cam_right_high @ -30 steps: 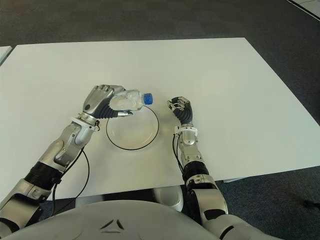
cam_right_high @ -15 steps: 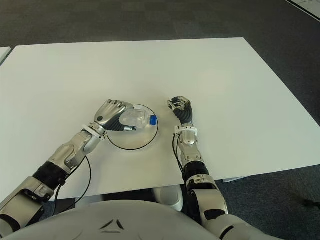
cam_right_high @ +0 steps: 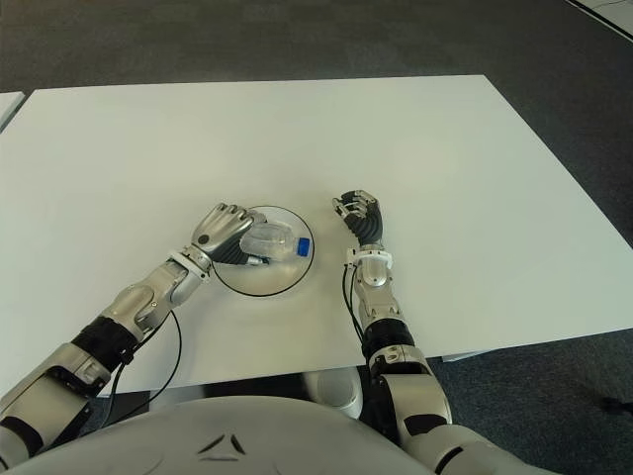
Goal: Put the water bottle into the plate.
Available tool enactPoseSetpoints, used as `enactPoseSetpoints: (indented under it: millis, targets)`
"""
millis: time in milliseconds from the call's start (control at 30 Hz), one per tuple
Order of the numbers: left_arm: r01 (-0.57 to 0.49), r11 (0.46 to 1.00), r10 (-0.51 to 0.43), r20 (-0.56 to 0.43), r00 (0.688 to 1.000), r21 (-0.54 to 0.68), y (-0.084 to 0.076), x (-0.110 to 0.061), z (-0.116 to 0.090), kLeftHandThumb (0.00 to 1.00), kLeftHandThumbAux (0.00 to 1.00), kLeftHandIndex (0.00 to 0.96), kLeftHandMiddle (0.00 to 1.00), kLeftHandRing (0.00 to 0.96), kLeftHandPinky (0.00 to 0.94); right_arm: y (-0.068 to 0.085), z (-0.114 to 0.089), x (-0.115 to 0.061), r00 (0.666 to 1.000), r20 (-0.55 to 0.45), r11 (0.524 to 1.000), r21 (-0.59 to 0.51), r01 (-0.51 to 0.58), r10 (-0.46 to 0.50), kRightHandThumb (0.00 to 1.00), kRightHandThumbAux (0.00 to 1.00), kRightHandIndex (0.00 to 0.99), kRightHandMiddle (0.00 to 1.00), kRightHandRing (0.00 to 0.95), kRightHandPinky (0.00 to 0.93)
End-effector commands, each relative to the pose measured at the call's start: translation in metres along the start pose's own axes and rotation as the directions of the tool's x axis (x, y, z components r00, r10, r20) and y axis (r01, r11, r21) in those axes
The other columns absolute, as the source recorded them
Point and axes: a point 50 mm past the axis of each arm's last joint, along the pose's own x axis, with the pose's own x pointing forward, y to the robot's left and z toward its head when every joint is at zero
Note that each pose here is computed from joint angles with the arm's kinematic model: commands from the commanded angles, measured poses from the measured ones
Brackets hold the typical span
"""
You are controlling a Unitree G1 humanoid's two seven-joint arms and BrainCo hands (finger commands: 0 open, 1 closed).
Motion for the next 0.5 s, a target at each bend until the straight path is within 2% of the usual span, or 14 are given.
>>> enactPoseSetpoints:
  millis: [33,133,200,300,500]
  targets:
    - [0.023,0.999,-0.024,-0.025,0.999,-0.028,-0.0011,0.0023,-0.0025,0.852,0.663,0.406,0.57,0.731,0.69,0.0003,-0.0033,-0.0016,1.0,-0.022,1.0,-0.006,-0.004,0.004,0.71,0.731,0.43,0.51,0.517,0.539]
    - [0.05,0.998,-0.051,-0.025,0.998,-0.042,-0.0017,0.0025,-0.0029,0.849,0.665,0.4,0.567,0.693,0.642,0.0,-0.0033,-0.0016,1.0,-0.021,1.0,-0.007,-0.006,0.006,0.71,0.731,0.429,0.509,0.516,0.539]
    - [0.084,0.996,-0.085,-0.016,0.996,-0.044,-0.0021,0.0026,-0.0037,0.841,0.67,0.391,0.516,0.545,0.536,-0.0002,-0.0032,-0.0015,1.0,-0.02,1.0,-0.009,-0.009,0.009,0.71,0.731,0.429,0.506,0.513,0.531]
    - [0.114,0.993,-0.114,-0.002,0.993,-0.034,-0.0022,0.0028,-0.0051,0.745,0.604,0.228,0.319,0.332,0.351,-0.0004,-0.0031,-0.0015,1.0,-0.018,1.0,-0.014,-0.013,0.012,0.71,0.73,0.43,0.506,0.514,0.534]
    - [0.122,0.992,-0.122,0.005,0.993,-0.025,-0.0048,0.0037,-0.0076,0.641,0.602,0.081,0.143,0.135,0.136,-0.0001,-0.0026,-0.0012,1.0,-0.018,1.0,-0.02,-0.01,0.009,0.71,0.73,0.43,0.513,0.524,0.554]
